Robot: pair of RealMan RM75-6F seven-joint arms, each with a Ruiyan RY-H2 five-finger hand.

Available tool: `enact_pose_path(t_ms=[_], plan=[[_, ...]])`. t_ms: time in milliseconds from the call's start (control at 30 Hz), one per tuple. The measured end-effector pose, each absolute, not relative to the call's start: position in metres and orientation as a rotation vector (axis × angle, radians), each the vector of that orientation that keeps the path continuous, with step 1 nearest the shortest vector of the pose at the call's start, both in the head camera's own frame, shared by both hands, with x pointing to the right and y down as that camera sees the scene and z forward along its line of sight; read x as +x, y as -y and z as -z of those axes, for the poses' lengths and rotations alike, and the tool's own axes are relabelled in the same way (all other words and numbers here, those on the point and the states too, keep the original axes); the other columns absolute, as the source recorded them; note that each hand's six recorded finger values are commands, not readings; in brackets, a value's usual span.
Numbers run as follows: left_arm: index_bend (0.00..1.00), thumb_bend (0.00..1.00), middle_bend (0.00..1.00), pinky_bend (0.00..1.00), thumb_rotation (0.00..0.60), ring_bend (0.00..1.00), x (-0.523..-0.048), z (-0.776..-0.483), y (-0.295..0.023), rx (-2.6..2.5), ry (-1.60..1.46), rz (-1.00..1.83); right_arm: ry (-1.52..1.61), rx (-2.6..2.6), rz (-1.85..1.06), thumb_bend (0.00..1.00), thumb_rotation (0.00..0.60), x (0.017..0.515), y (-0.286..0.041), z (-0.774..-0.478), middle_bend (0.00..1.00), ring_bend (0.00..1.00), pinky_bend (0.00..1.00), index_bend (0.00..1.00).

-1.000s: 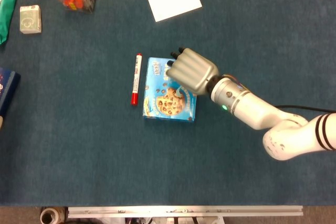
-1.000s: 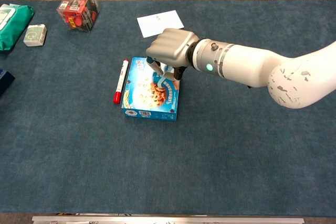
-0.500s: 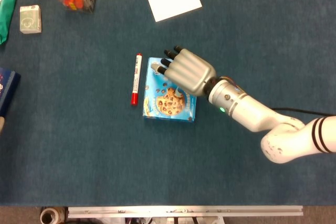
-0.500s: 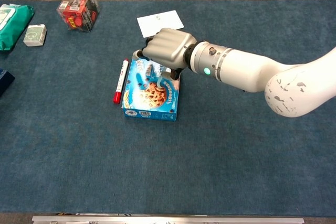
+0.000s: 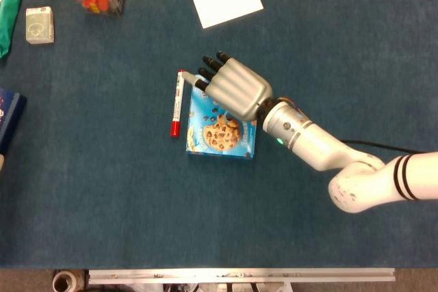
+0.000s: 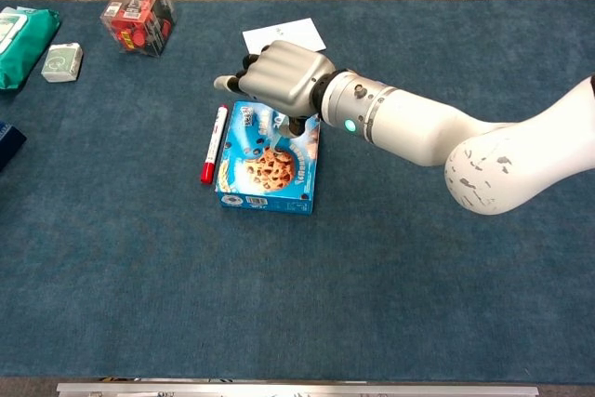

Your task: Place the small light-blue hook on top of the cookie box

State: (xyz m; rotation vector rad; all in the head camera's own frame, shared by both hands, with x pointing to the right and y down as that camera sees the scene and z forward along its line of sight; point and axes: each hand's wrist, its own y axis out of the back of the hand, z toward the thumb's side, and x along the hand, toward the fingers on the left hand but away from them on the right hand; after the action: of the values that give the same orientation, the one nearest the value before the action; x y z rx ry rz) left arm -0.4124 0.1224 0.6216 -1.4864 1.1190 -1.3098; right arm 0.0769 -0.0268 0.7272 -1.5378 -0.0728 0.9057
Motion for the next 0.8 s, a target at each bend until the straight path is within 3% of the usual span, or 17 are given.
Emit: enact_pose_path(t_ms=[800], plan=[[0.08, 0.28, 0.07, 0.00, 0.589, 0.04, -0.421, -0.621, -0.125, -1.485, -1.129, 1.317, 0.086, -1.491, -0.938, 0.18, 0.600, 0.046, 0.036, -0.737, 0.24, 0.13, 0.22, 0.08]])
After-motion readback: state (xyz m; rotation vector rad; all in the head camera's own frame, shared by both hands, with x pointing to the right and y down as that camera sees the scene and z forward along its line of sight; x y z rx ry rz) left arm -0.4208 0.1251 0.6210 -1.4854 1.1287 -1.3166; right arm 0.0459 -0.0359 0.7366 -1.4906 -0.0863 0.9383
